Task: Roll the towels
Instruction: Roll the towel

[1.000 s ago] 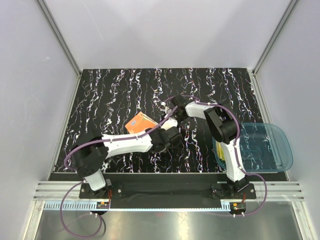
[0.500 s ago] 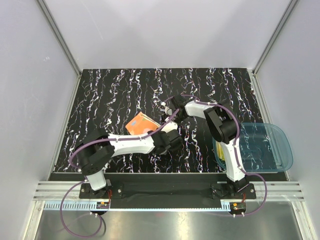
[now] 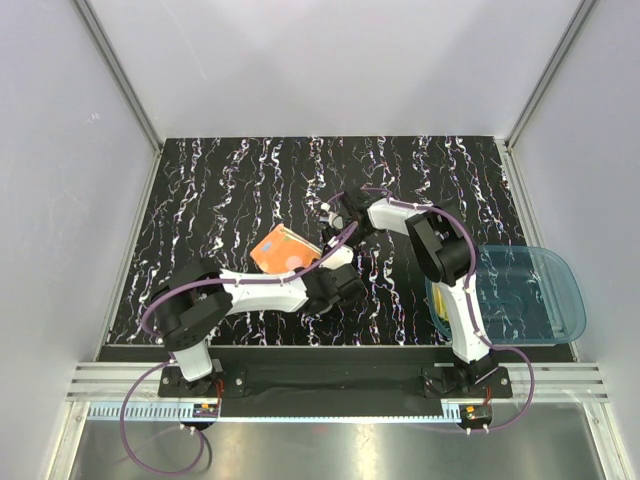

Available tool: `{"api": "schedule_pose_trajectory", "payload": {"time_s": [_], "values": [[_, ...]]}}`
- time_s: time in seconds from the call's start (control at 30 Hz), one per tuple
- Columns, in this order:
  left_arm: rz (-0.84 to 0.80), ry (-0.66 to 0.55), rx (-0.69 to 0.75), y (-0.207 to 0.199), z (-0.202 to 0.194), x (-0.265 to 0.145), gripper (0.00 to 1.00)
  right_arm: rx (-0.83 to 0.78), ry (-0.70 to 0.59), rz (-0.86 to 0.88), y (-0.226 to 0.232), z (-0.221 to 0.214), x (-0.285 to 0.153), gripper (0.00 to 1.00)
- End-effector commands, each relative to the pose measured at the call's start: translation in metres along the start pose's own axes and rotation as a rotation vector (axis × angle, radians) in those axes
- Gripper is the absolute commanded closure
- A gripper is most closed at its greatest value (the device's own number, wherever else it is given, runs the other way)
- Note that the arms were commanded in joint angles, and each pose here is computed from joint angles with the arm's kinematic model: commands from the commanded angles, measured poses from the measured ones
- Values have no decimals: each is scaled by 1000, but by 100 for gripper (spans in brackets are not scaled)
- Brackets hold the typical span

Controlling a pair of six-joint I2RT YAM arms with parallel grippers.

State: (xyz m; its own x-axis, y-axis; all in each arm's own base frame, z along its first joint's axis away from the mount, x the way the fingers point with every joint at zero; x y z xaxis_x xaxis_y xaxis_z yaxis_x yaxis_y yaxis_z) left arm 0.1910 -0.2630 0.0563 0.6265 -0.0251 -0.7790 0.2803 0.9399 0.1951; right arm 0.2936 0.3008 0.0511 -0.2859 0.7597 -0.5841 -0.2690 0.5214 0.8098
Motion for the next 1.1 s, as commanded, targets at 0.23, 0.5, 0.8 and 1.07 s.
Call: {"api": "schedule_pose_trajectory", "payload": {"time_s": [0.23, 0.5, 0.8, 1.07], "values": [[-10, 115, 50, 0, -33, 14, 86, 7, -30, -55, -22, 6, -6, 77], [-145, 134, -10, -14, -16, -9, 92, 33, -65, -73, -26, 9, -25, 73], [-347, 171, -151, -25, 1, -41, 94, 98, -105, -152, -40, 5, -42, 72], [-433, 189, -208, -21, -4, -51, 96, 138, -129, -204, -44, 5, -51, 71]]}}
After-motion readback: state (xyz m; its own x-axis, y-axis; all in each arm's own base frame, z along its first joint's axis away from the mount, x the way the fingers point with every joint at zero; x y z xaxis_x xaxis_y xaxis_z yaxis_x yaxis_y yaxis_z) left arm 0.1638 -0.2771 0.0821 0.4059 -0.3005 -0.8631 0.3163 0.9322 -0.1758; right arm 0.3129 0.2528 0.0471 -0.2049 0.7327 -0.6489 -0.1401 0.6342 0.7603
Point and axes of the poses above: each gripper's point midway between its finger pads, its own x axis out along the fingers, its own y axis along the line the jaws close on, z = x × y, the point moved 5 cm from there along -x, back along the fingers, and after that the axes turned 4 degrees about -x, right-handed, at the moved point
